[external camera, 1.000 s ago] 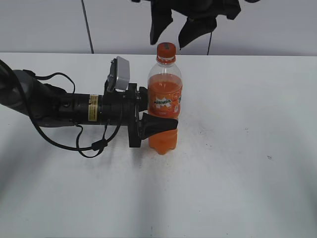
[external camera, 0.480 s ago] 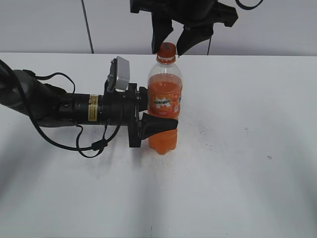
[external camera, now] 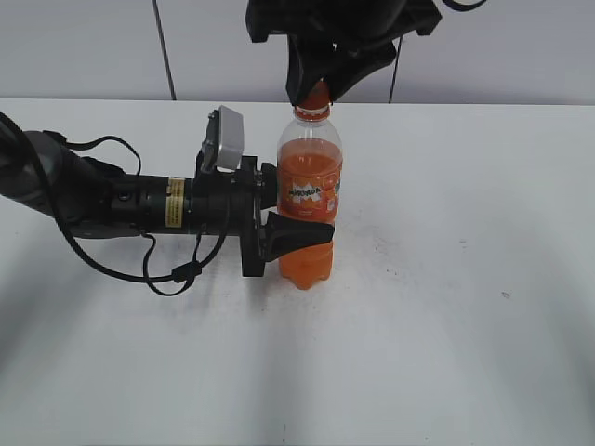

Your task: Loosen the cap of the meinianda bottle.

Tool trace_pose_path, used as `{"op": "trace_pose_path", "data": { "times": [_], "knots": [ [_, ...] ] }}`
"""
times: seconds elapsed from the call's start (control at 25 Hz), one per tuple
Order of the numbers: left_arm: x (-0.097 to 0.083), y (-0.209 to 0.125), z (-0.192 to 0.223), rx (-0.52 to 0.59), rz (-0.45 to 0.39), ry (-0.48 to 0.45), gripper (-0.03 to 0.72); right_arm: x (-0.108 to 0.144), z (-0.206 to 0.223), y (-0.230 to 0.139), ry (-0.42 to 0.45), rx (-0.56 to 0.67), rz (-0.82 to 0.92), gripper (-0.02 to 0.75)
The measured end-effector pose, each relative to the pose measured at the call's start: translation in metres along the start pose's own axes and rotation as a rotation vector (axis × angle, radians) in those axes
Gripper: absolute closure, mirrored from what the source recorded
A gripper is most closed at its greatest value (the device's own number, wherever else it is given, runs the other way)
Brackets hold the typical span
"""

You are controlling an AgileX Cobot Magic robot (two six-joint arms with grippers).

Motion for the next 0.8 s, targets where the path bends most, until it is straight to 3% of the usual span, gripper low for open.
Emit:
{"op": "trace_pose_path", "data": {
  "times": [0.28,0.56,0.8],
  "knots": [
    [-0.0007,-0.0005,0.0000,0.003,0.009,-0.005,0.262,0.0028,-0.0010,-0.0034,0.027,0.020,-0.616,0.468],
    [-0.0008,-0.0003,0.0000,0.002,0.009,-0.006,0.262,0.0030,-0.0010,-0.0040,0.035,0.018,-0.983,0.468],
    [-0.0008,-0.0003,0.0000,0.002,0.009,-0.006,0.262,0.0037,-0.0010,-0.0045,0.043,0.015,-1.176,0.468]
  ]
}}
Point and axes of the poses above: a point on each arm's last joint axis where the gripper is mounted, z pointing out along that axis toward the gripper, x along the wrist's bending axis when the last joint is at zero, y = z × x, the point moved 5 cm from there along z, pointing out along that axis toward the gripper, and after that the axes turned 9 degrees about -z, right-handed, at the moved point
